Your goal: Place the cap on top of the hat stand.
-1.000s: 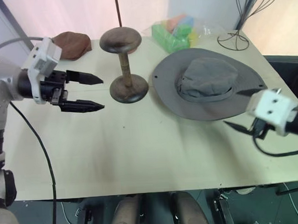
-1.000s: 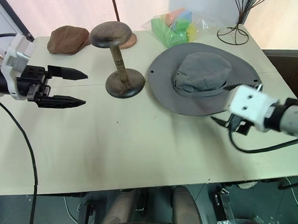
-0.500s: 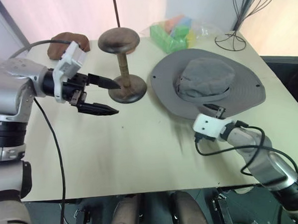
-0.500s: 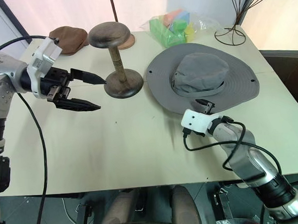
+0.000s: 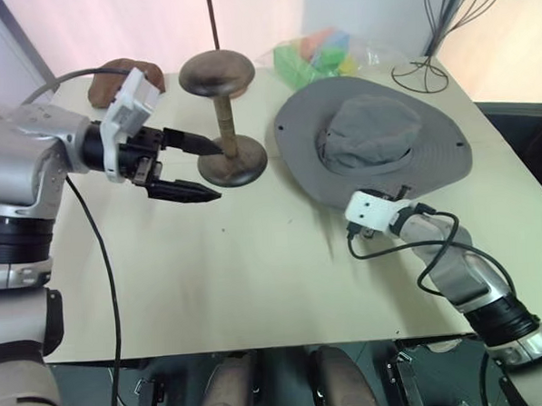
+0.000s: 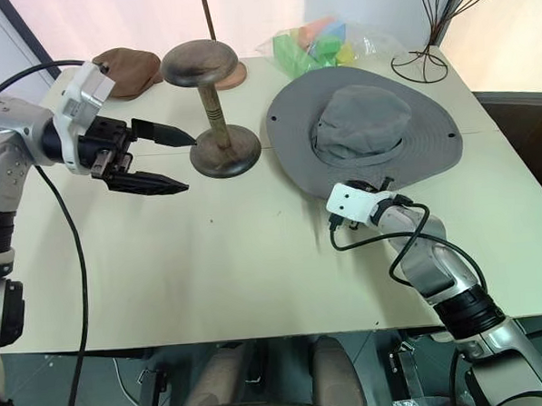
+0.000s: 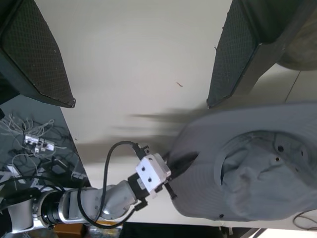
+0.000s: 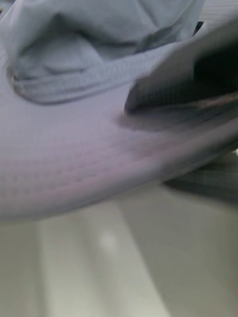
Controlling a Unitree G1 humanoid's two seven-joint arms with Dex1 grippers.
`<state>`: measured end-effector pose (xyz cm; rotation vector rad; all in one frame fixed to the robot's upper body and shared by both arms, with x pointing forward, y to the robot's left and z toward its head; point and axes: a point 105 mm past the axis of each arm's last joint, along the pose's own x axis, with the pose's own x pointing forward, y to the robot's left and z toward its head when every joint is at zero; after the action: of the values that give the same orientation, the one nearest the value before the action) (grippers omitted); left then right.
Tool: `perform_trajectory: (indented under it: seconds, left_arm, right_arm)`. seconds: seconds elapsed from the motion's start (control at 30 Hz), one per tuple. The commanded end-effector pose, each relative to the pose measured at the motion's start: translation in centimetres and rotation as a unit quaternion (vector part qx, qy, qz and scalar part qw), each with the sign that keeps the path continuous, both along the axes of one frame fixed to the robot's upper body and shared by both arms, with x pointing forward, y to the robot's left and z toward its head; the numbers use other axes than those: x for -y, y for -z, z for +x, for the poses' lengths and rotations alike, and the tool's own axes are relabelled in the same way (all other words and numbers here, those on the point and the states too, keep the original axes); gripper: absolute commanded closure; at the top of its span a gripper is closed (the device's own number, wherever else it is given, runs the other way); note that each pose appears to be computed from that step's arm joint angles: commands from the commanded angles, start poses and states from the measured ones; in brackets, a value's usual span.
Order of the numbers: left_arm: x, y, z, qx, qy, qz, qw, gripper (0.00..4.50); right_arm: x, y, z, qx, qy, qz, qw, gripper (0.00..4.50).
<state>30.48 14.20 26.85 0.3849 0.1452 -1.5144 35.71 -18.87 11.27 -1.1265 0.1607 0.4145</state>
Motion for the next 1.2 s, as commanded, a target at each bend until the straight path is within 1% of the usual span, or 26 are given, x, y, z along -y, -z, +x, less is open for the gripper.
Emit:
perform_trajectory:
  seconds: [0.03, 0.07, 0.13, 0.17, 0.23, 0.27, 0.4, 0.5, 0.57, 0.6, 0.67, 0.73, 0.83, 0.97, 1.03, 1.1, 1.2]
  left_arm:
    - [-0.3, -1.5, -0.5, 0.026, -0.003, -0.012, 1.0, 0.0]
    - [-0.4, -1.5, -0.5, 0.026, -0.008, -0.015, 1.0, 0.0]
    - [-0.6, -1.6, -0.5, 0.028, -0.018, -0.021, 0.999, 0.0]
    - [-0.8, -1.9, -0.5, 0.03, -0.026, -0.029, 0.999, 0.0]
    - [-1.3, -2.6, -0.5, 0.033, -0.047, -0.051, 0.997, 0.0]
    - [-1.5, -2.8, -0.5, 0.034, -0.054, -0.058, 0.996, 0.0]
    - [-3.5, -4.5, -0.7, 0.043, -0.108, -0.109, 0.987, 0.0]
    - [-4.6, -5.8, -0.7, 0.053, -0.138, -0.141, 0.979, 0.0]
    - [-5.6, -6.9, -0.9, 0.064, -0.161, -0.163, 0.971, 0.0]
    - [-6.0, -7.2, -1.0, 0.067, -0.168, -0.17, 0.969, 0.0]
    - [-7.2, -7.5, -1.1, 0.078, -0.197, -0.168, 0.963, 0.0]
    - [-8.4, -7.6, -1.3, 0.086, -0.221, -0.162, 0.958, 0.0]
    - [-10.3, -8.1, -2.5, 0.094, -0.254, -0.164, 0.949, 0.0]
    - [-12.4, -8.5, -3.7, 0.108, -0.304, -0.17, 0.931, 0.0]
    - [-13.1, -8.6, -4.2, 0.111, -0.32, -0.174, 0.925, 0.0]
    - [-13.5, -8.6, -4.8, 0.112, -0.332, -0.176, 0.92, 0.0]
    - [-14.1, -8.5, -5.4, 0.115, -0.35, -0.175, 0.913, 0.0]
  right_arm:
    - [-0.6, -2.2, 0.0, 0.022, 0.005, 0.065, 0.998, 4.48]
    - [-0.8, -3.2, 0.0, 0.025, 0.007, 0.101, 0.995, 4.48]
    - [-1.1, -4.9, -0.1, 0.032, 0.003, 0.147, 0.989, 4.48]
    - [-1.1, -6.3, -0.1, 0.041, 0.001, 0.176, 0.984, 4.48]
    - [-1.0, -9.8, -0.1, 0.065, -0.01, 0.233, 0.97, 4.48]
    - [-1.0, -10.9, -0.2, 0.071, -0.015, 0.249, 0.966, 4.48]
    - [-0.4, -18.3, 0.5, 0.124, -0.038, 0.296, 0.946, 4.48]
    - [-0.6, -21.8, 1.3, 0.147, -0.055, 0.303, 0.94, 4.48]
    - [-1.8, -25.2, 2.1, 0.176, -0.087, 0.296, 0.935, 4.48]
    - [-2.2, -26.2, 2.3, 0.185, -0.098, 0.29, 0.934, 4.48]
    - [-5.0, -28.5, 2.6, 0.209, -0.152, 0.249, 0.933, 4.48]
    - [-7.5, -30.1, 2.7, 0.226, -0.194, 0.227, 0.927, 4.48]
    - [-12.0, -31.5, 2.4, 0.248, -0.256, 0.212, 0.91, 4.48]
    - [-16.1, -31.8, 2.0, 0.252, -0.307, 0.227, 0.889, 4.48]
    - [-17.9, -30.7, 2.0, 0.234, -0.329, 0.236, 0.884, 4.48]
    - [-19.2, -29.0, 2.0, 0.218, -0.344, 0.238, 0.882, 4.48]
    - [-19.9, -26.3, 2.2, 0.212, -0.35, 0.222, 0.885, 4.48]
